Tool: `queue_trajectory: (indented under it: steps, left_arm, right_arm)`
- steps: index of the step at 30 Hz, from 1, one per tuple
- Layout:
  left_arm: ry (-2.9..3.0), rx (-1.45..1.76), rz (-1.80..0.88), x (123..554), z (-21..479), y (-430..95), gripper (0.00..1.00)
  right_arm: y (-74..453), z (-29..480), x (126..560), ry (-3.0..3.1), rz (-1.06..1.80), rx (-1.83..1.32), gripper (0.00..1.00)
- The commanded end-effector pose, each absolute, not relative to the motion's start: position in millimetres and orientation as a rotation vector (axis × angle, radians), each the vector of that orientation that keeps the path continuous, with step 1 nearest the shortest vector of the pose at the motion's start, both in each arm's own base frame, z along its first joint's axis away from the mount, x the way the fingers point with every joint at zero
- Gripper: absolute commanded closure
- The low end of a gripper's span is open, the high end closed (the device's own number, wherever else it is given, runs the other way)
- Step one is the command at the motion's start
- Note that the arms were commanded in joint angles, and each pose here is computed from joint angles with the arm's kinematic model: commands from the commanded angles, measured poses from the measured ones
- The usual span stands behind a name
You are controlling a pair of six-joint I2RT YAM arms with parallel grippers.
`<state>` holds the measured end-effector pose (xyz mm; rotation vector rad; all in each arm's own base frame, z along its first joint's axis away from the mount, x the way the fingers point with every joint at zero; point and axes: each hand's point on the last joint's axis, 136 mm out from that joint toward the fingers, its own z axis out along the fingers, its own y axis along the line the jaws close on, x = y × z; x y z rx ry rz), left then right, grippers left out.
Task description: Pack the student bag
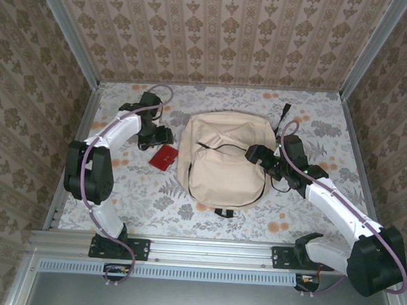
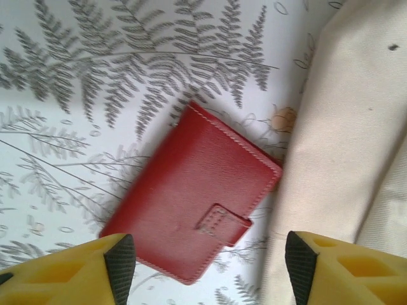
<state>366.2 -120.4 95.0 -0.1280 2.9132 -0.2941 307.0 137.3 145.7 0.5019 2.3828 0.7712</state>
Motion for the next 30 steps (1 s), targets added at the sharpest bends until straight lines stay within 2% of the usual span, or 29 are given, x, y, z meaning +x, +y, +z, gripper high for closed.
queue_trajectory:
  steps: [1,7,12,19,24,30]
  left_arm:
    - [3.007,-0.066,-0.26,358,79,-100,0.31]
    - [3.035,-0.064,-0.366,359,58,-110,0.31]
    - [3.073,-0.072,-0.39,353,44,-113,0.35]
    - [3.137,-0.031,-0.354,327,27,-120,0.4]
    - [3.18,-0.038,-0.306,304,19,-122,0.49]
    - [3.198,-0.103,-0.288,275,19,-127,0.51]
  right_arm:
    - [136,144,304,2.381,0.761,0.522,0.08]
    - [138,145,305,2.38,0.766,0.527,0.08]
    - [140,143,304,2.391,0.765,0.523,0.08]
    - [144,141,305,2.4,0.765,0.518,0.09]
    - [146,142,306,2.404,0.77,0.512,0.09]
    - [147,144,304,2.403,0.773,0.511,0.09]
